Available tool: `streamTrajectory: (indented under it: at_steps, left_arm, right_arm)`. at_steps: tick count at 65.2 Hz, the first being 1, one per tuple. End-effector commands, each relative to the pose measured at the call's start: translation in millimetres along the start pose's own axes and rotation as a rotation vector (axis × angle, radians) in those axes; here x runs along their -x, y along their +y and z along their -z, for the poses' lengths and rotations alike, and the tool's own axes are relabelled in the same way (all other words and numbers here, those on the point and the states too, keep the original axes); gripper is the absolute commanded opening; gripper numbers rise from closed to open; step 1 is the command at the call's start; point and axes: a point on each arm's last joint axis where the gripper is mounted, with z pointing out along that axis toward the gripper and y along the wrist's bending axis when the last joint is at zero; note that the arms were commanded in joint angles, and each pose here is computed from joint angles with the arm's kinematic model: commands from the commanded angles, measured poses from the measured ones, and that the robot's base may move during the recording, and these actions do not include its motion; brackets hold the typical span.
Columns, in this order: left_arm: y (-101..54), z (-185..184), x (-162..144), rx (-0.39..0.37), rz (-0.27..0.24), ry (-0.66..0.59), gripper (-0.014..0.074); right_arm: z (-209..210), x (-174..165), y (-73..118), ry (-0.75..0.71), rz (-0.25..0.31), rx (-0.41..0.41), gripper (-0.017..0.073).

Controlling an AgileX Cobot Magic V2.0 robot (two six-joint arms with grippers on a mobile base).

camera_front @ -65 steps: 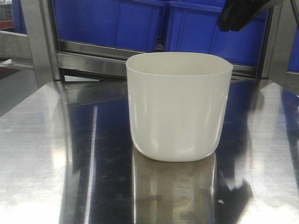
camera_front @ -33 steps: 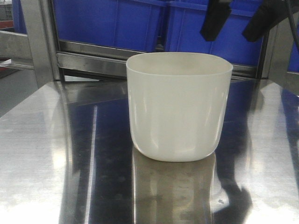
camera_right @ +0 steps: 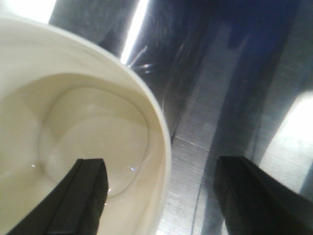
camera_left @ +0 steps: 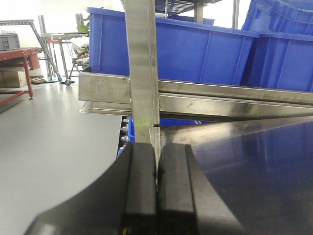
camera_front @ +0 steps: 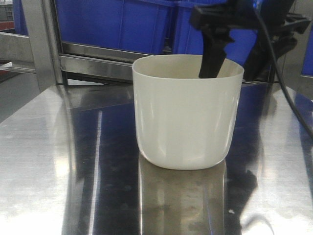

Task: Move white bin to right shelf second layer
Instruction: 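Lower the right gripper onto the white bin's rim and close it, then lift the white bin off the steel table with the right gripper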

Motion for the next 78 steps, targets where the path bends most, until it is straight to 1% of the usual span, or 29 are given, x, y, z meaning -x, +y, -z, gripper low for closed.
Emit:
streamTrajectory:
  at_steps: [1,13,23,28,31,35,36,38,39,40,43,44,48,54,60,65,71,78]
  left_arm:
    - [0.4,0.5,-2.6,0.006,0.013,-0.067,0.0085]
    - [0.4,0.5,-2.6,0.006,0.013,-0.067,0.0085]
    - [0.4,0.5,-2.6,0.006,0.013,-0.067,0.0085]
    - [0.4,0.5,-2.6,0.006,0.013,-0.067,0.0085]
    - [0.4,0.5,-2.6,0.006,0.013,-0.067,0.0085]
    - [0.4,0.5,-2.6,0.006,0.013,-0.067,0.0085]
    - [0.4,0.5,-2.6,0.006,0.013,-0.067,0.0085]
    - [0.4,0.5,-2.6,0.006,0.013,-0.067,0.0085]
    - [0.4,0.5,-2.6,0.006,0.013,-0.067,0.0085]
    - [0.4,0.5,-2.6,0.006,0.013,-0.067,0.0085]
    - [0.4,0.5,-2.6,0.006,0.013,-0.067,0.0085]
    - [0.4,0.5,-2.6,0.006,0.013,-0.067,0.0085]
    - [0.4,0.5,-2.6,0.006,0.013,-0.067,0.0085]
    - [0.4,0.5,-2.6,0.006,0.013,-0.067,0.0085]
    - [0.4,0.5,-2.6,0.006,0.013,-0.067,0.0085]
    - [0.4,0.5,-2.6,0.006,0.013,-0.067,0.0085]
    - [0.4,0.5,-2.6,0.006,0.013,-0.067,0.0085]
    - [0.4,0.5,-2.6,0.006,0.013,-0.067,0.0085]
  right_arm:
    - [13.0,9.5,2.6,-0.066,0.002,0.012,0.0559]
    - [-3.5,7.8,1.8,-0.004,0.0,0.004,0.0559]
    - [-10.9,7.7,1.5,0.015,0.0,0.001,0.0559]
    - [-11.7,7.6,1.4,0.017,-0.001,0.0,0.0529]
    - [-11.7,7.6,1.4,0.017,-0.001,0.0,0.048]
    - [-11.7,7.7,1.4,0.016,-0.001,0.001,0.0344]
    - [-11.7,7.8,1.4,0.015,-0.001,0.001,0.0291]
    - [-11.7,7.9,1.4,0.014,-0.001,0.001,0.0218]
    - [-11.7,7.9,1.4,0.014,-0.001,0.001,0.0199]
    - [-11.7,8.0,1.5,0.013,-0.001,0.001,0.0141]
    - [-10.0,9.3,1.7,0.004,0.0,0.002,0.0022]
    - [-9.6,9.8,1.8,0.002,0.0,0.002,-0.0003]
    - [-4.3,13.5,2.2,-0.025,0.004,0.002,0.0045]
    - [12.8,21.4,2.9,-0.097,0.016,0.0,0.0016]
    - [37.0,29.0,4.2,-0.199,0.025,0.005,0.0025]
    - [64.4,33.0,5.7,-0.311,0.028,0.019,0.0025]
    - [93.8,31.7,6.5,-0.435,0.031,0.035,0.0025]
    - [121.8,21.5,5.8,-0.561,0.034,0.05,0.0025]
